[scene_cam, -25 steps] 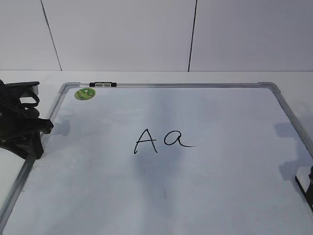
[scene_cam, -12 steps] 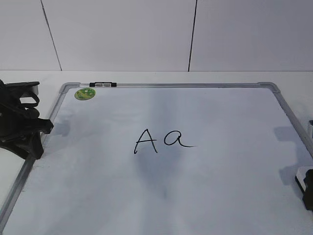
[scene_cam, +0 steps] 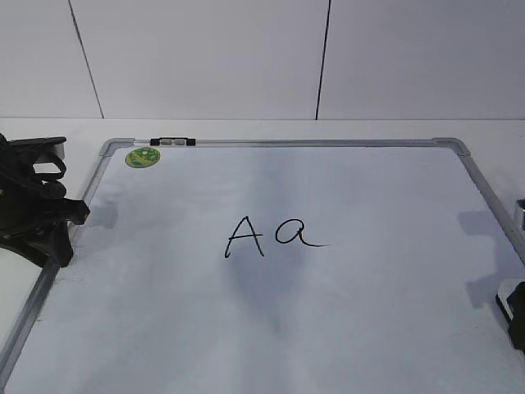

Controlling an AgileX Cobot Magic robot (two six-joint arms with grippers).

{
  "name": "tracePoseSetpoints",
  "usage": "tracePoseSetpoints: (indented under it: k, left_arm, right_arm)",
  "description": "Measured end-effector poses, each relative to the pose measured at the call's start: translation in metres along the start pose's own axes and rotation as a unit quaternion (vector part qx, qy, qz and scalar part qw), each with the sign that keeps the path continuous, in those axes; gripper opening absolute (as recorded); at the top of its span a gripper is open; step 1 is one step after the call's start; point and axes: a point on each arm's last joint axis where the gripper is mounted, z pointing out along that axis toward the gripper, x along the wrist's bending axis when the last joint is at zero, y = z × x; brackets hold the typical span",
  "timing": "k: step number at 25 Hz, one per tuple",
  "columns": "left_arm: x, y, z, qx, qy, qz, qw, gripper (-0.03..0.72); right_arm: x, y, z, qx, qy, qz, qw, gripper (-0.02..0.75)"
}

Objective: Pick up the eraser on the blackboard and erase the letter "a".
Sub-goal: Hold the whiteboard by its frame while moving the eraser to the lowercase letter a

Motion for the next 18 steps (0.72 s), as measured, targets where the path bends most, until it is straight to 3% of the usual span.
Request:
tracePoseSetpoints:
  k: [18]
  left_arm:
    - [0.0000,-0.0001,0.0000,0.000,0.000,0.000,1.000,0.213]
  right_arm:
    - [0.0007,0.0001,0.0000,0.000,0.004,0.007,1.000,0.545]
